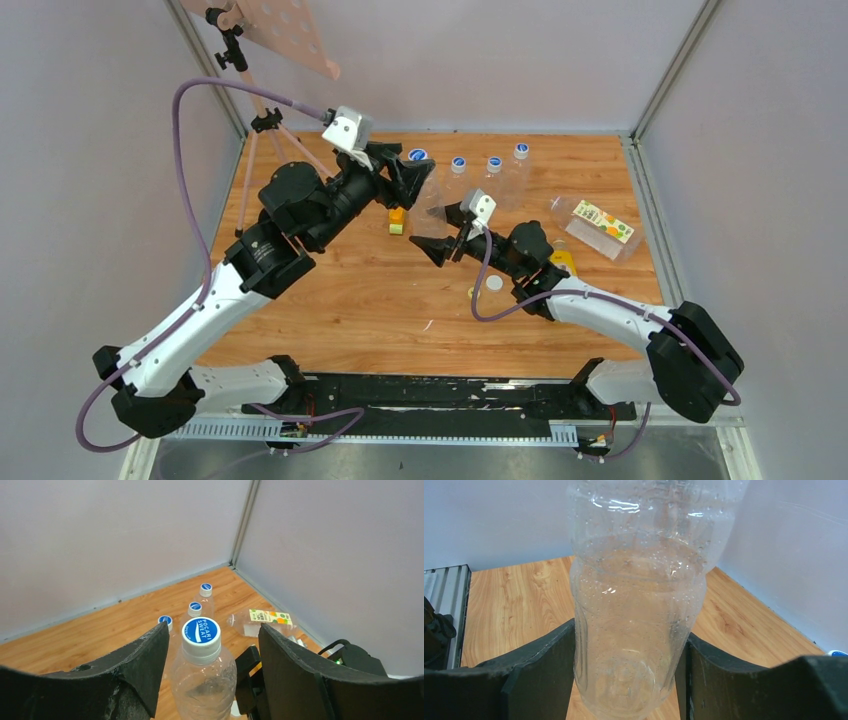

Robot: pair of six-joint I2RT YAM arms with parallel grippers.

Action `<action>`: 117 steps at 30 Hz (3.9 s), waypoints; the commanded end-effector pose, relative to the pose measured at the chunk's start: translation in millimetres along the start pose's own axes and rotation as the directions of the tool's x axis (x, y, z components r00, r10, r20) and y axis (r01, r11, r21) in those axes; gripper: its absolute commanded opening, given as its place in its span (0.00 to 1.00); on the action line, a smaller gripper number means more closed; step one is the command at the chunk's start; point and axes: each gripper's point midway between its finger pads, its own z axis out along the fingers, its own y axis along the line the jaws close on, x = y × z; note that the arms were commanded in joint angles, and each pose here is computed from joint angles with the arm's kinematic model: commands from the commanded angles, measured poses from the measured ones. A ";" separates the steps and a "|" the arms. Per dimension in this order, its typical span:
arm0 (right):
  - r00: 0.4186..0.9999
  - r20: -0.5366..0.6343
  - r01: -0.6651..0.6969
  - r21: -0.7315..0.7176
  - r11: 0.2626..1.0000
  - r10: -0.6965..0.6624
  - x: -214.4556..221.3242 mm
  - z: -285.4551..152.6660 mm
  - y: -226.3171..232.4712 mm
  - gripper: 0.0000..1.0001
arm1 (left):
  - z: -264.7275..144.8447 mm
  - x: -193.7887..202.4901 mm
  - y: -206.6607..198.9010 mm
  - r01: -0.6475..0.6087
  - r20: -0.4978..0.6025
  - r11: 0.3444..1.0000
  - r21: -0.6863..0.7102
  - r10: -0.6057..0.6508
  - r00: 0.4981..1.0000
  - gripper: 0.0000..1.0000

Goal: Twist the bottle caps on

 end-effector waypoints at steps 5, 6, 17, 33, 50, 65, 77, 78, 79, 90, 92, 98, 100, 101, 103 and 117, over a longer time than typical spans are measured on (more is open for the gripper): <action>0.998 0.040 0.053 0.020 0.998 -0.054 -10.5 3.7 -2.5 0.26 | 13.4 18.3 4.2 -0.002 -0.085 0.999 -0.041 -0.001 0.996 0.63; 0.998 0.040 0.055 0.019 0.998 -0.055 -10.4 3.8 -2.1 0.26 | 15.1 20.9 4.3 -0.004 -0.092 0.999 -0.042 0.000 0.996 0.60; 1.000 -0.006 0.003 0.031 1.000 -0.003 -3.6 2.7 -2.2 0.56 | 8.1 19.1 15.3 -0.067 -0.058 0.995 -0.073 0.062 0.996 0.00; 0.988 -0.031 -0.121 0.466 0.876 0.152 -55.1 -85.6 -51.3 1.00 | -20.8 81.8 135.1 -0.150 0.041 0.879 -0.453 0.189 0.981 0.00; 0.995 0.019 -0.090 0.648 0.756 0.102 -66.4 -158.0 -69.1 1.00 | -20.6 156.1 249.8 -0.094 0.063 0.778 -0.621 0.169 0.984 0.00; 0.993 -0.026 -0.071 0.618 0.783 0.111 -55.7 -148.5 -65.0 1.00 | -16.3 204.0 260.7 -0.153 -0.033 0.780 -0.607 0.167 0.985 0.23; 0.993 -0.037 -0.069 0.609 0.790 0.115 -54.6 -146.3 -63.6 1.00 | -21.0 205.6 257.6 -0.162 -0.050 0.786 -0.597 0.166 0.985 0.53; 0.993 -0.037 -0.069 0.608 0.791 0.115 -54.5 -146.3 -63.5 1.00 | -21.9 204.5 257.7 -0.161 -0.048 0.783 -0.600 0.166 0.985 0.56; 0.993 -0.038 -0.069 0.609 0.790 0.116 -54.2 -146.2 -63.6 1.00 | -22.4 203.7 257.5 -0.159 -0.046 0.783 -0.601 0.164 0.985 0.58; 0.983 -0.028 -0.125 0.621 0.774 0.181 -58.4 -144.6 -62.8 1.00 | -42.1 175.9 254.7 -0.121 -0.038 0.746 -0.655 0.127 0.991 0.90; 0.976 -0.037 -0.145 0.633 0.761 0.217 -56.1 -145.5 -62.7 1.00 | -49.8 167.5 254.2 -0.120 -0.062 0.726 -0.677 0.106 0.992 0.98; 0.915 -0.128 -0.162 0.752 0.639 0.383 -35.1 -158.5 -72.7 1.00 | -94.5 138.8 245.2 -0.131 -0.163 0.649 -0.749 0.011 0.987 1.00; 0.869 -0.145 -0.168 0.812 0.558 0.473 -21.6 -168.7 -77.3 1.00 | -112.7 123.6 232.7 -0.178 -0.197 0.675 -0.716 0.049 0.979 1.00; 0.841 -0.151 -0.168 0.840 0.516 0.520 -13.3 -174.7 -79.2 1.00 | -117.1 128.1 225.5 -0.215 -0.242 0.706 -0.674 0.064 0.968 1.00; 0.776 -0.145 -0.173 0.887 0.428 0.614 4.3 -187.8 -81.9 1.00 | -127.5 119.8 211.4 -0.210 -0.211 0.748 -0.630 0.095 0.973 1.00; 0.425 0.105 0.071 0.986 -0.149 0.899 124.4 -314.2 -90.3 1.00 | -162.9 113.9 187.5 -0.213 -0.264 0.785 -0.581 0.065 0.962 1.00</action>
